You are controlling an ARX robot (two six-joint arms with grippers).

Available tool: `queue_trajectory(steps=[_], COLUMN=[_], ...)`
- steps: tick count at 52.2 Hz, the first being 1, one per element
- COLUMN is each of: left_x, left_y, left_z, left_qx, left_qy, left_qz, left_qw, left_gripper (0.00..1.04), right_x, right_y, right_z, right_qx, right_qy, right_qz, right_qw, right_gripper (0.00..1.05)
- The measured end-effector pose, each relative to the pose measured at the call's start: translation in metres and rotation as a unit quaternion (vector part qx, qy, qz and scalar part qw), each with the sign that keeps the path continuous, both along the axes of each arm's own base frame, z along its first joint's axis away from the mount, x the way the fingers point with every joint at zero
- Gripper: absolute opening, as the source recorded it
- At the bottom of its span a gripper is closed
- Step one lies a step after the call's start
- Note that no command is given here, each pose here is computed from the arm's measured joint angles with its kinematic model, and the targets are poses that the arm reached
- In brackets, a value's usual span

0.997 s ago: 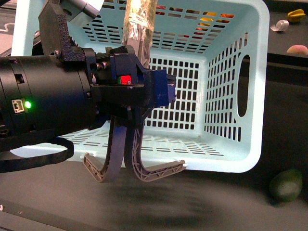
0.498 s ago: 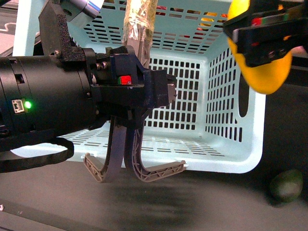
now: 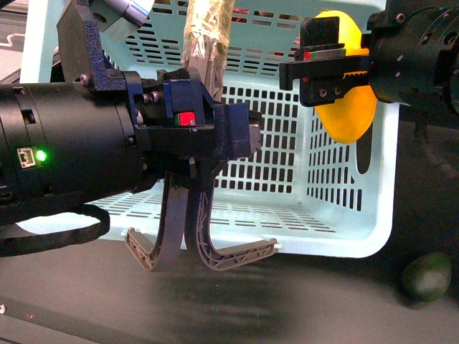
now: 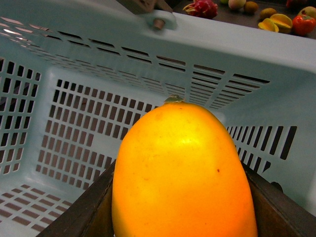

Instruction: Pick mango with right arm and hold basket with left

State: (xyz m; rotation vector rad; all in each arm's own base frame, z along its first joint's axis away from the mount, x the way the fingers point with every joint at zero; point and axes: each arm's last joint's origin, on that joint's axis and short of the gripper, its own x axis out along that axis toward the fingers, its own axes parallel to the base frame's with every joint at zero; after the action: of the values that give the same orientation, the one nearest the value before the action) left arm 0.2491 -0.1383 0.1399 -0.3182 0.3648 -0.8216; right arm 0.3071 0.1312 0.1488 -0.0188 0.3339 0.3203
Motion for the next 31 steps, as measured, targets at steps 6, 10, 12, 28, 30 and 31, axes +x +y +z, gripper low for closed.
queue_trajectory(steps=[6, 10, 12, 28, 30, 31], left_x=[0.0, 0.0, 0.0, 0.0, 0.0, 0.0], left_y=[0.0, 0.0, 0.0, 0.0, 0.0, 0.0], left_z=[0.0, 0.0, 0.0, 0.0, 0.0, 0.0], left_qx=[0.0, 0.0, 0.0, -0.004, -0.003, -0.003], left_qy=[0.0, 0.0, 0.0, 0.005, 0.004, 0.004], left_qz=[0.0, 0.0, 0.0, 0.004, 0.004, 0.003], left_qw=[1.0, 1.0, 1.0, 1.0, 1.0, 1.0], left_gripper=[0.09, 0.09, 0.09, 0.09, 0.09, 0.09], right_x=[0.001, 0.001, 0.001, -0.024, -0.03, -0.034], right_y=[0.001, 0.001, 0.001, -0.029, -0.034, -0.039], right_z=[-0.001, 0.002, 0.004, 0.03, 0.032, 0.034], right_qx=[0.007, 0.015, 0.018, 0.046, 0.049, 0.05], right_qy=[-0.005, -0.015, -0.018, -0.066, -0.071, -0.074], right_qz=[-0.005, -0.013, -0.017, -0.078, -0.088, -0.094], right_qw=[1.0, 1.0, 1.0, 0.994, 0.992, 0.992], right_gripper=[0.76, 0.92, 0.97, 0.97, 0.97, 0.97])
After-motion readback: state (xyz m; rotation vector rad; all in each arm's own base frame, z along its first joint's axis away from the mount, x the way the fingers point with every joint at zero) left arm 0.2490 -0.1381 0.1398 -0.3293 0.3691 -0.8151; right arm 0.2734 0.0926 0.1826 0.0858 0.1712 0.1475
